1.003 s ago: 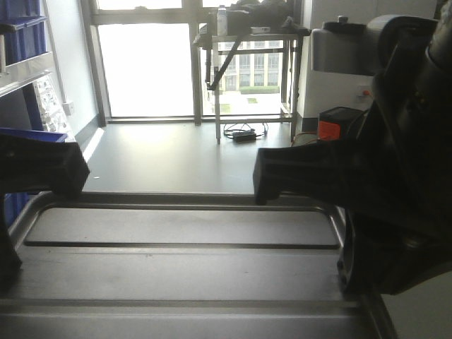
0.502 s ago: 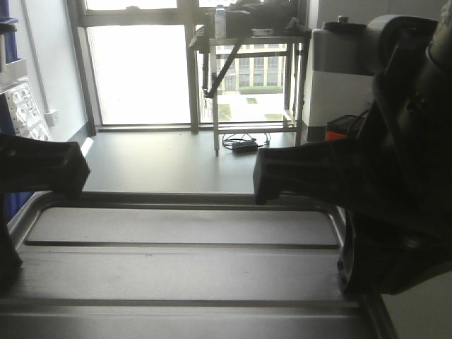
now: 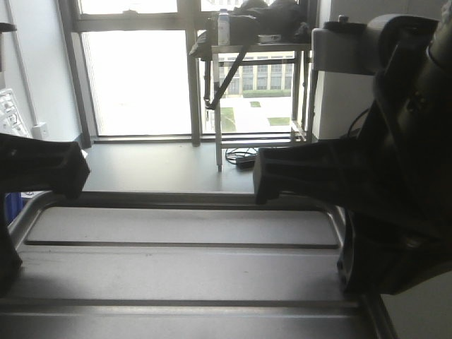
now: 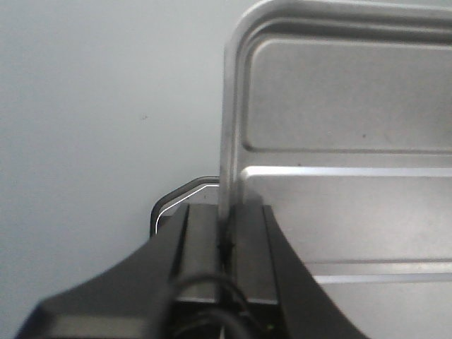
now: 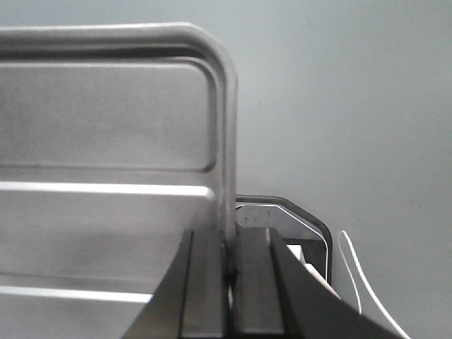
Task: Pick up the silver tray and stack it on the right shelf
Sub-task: 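Hold the tray level in both grippers while the base drives away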
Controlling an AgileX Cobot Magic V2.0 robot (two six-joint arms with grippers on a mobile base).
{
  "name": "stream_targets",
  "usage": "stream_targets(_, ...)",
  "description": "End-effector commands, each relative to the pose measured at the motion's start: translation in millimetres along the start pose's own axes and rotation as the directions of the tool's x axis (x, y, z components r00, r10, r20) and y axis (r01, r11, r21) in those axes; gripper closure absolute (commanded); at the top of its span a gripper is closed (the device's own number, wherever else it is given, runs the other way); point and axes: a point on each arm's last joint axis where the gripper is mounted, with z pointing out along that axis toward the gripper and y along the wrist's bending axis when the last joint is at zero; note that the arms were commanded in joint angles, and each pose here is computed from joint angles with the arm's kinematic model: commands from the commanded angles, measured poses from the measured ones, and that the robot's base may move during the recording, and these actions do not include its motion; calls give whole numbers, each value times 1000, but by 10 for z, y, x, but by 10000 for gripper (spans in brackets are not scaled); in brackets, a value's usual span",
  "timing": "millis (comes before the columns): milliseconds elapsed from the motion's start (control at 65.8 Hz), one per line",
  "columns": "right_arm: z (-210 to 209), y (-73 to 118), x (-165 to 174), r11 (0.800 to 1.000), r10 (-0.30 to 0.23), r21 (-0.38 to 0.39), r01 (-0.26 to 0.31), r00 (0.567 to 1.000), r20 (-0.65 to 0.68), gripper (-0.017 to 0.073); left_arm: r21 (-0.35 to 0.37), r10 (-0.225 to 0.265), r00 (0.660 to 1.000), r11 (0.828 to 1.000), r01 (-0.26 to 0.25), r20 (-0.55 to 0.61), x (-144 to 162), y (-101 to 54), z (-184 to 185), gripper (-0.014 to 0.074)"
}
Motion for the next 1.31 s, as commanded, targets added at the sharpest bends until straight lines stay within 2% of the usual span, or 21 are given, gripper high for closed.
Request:
stream_targets(0, -92, -7, -65, 1000, -26, -1, 26, 999, 47, 492, -8, 18, 999, 1000, -18, 36, -54, 5, -87, 686)
stream_targets(1292, -92, -7, -65, 1000, -26, -1, 26, 999, 47, 492, -8, 18, 999, 1000, -18, 36, -54, 5, -87, 686)
